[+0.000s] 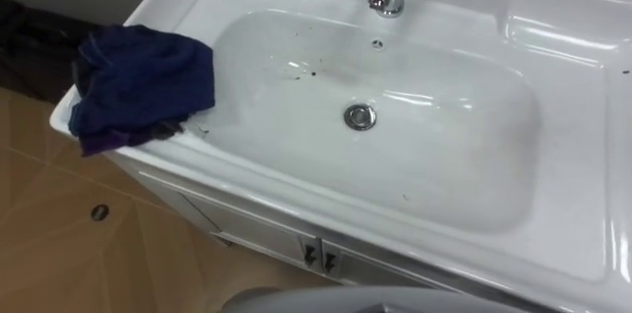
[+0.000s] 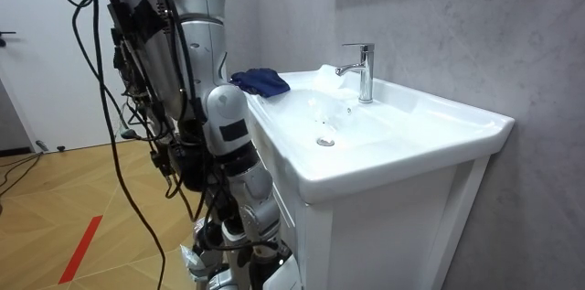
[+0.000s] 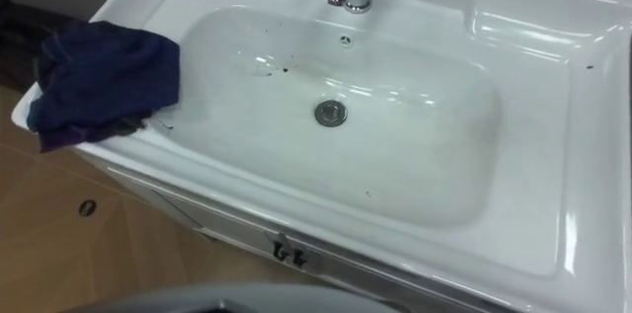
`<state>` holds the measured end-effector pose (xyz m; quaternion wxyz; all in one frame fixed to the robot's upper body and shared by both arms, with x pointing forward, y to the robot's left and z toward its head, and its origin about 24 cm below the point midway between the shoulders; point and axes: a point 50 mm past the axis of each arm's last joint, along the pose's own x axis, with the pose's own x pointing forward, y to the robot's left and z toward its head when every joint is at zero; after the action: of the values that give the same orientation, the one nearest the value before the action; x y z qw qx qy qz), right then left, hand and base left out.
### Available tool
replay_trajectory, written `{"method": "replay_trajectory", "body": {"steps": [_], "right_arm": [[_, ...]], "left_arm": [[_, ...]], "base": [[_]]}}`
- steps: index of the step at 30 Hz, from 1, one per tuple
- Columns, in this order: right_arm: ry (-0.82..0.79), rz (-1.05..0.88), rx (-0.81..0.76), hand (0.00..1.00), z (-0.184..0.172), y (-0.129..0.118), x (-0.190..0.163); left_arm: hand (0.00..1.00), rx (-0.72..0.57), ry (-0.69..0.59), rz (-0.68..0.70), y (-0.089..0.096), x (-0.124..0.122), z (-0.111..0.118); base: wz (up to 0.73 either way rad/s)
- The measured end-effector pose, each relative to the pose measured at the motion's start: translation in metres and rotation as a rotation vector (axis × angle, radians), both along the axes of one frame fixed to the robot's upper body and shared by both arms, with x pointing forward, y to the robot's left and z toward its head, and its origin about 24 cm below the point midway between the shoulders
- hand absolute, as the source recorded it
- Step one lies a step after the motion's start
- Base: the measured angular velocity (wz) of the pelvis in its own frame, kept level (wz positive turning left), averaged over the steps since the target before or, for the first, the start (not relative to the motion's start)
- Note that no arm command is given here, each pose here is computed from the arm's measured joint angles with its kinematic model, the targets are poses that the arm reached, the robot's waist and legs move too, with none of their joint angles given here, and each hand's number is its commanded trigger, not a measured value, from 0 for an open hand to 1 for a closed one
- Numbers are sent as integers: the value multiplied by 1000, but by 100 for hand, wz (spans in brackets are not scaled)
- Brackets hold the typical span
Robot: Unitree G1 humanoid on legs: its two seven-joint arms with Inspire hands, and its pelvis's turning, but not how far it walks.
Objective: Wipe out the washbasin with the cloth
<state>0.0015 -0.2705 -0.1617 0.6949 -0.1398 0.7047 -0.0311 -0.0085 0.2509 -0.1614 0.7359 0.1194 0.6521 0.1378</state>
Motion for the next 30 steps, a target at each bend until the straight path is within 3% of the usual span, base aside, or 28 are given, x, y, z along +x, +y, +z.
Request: {"method": "replay_trajectory", "body": {"steps": [5, 14, 30], "right_arm": [[1, -1, 3, 0, -1, 2, 2], [21, -13, 31, 0, -4, 13, 2], [33, -17, 31, 0, -4, 13, 3]], "left_arm": [[0, -56, 16, -83, -4, 15, -2], [0, -173, 95, -85, -10, 5, -5], [0, -205, 102, -173, -11, 20, -5]], "base": [[-2], [-8], [-4]]}}
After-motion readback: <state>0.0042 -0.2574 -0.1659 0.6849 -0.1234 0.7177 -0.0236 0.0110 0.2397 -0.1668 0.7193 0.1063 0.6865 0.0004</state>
